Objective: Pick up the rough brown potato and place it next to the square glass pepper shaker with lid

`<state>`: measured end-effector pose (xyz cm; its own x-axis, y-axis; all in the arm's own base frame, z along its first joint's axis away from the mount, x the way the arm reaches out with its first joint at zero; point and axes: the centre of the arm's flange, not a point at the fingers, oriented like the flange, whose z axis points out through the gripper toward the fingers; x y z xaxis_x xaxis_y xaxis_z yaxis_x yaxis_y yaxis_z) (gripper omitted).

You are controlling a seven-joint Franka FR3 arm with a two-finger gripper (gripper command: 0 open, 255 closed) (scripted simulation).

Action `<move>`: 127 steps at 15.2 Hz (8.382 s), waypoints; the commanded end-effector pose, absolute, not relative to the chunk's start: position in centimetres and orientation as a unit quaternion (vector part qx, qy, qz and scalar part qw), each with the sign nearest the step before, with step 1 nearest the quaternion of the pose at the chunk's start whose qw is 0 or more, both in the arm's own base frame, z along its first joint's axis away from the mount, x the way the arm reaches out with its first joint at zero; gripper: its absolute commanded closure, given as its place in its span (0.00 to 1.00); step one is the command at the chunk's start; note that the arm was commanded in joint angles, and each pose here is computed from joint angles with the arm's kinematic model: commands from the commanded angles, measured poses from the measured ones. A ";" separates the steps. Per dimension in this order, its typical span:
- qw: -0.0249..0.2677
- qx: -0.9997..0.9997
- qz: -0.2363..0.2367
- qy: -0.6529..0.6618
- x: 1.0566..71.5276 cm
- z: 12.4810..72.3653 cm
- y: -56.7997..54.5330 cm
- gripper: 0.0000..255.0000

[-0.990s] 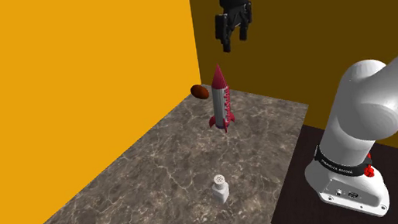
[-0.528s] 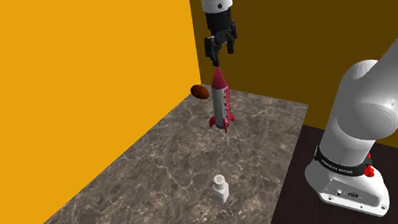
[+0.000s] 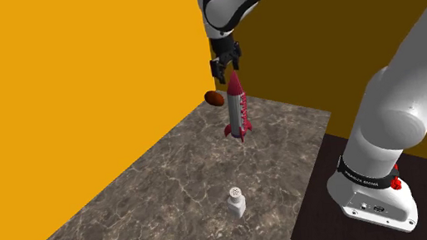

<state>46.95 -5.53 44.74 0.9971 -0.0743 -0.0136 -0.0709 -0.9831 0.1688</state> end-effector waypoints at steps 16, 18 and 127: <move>0.151 0.988 -0.023 -0.012 62.2 29.6 -12.6 0.00; 0.159 0.987 -0.024 -0.009 63.9 27.9 -13.5 0.00; 0.161 0.987 -0.025 -0.008 27.4 33.2 19.9 1.00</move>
<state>27.52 19.91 33.96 0.9986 -0.0231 -0.0466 -0.0070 -0.9477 0.3191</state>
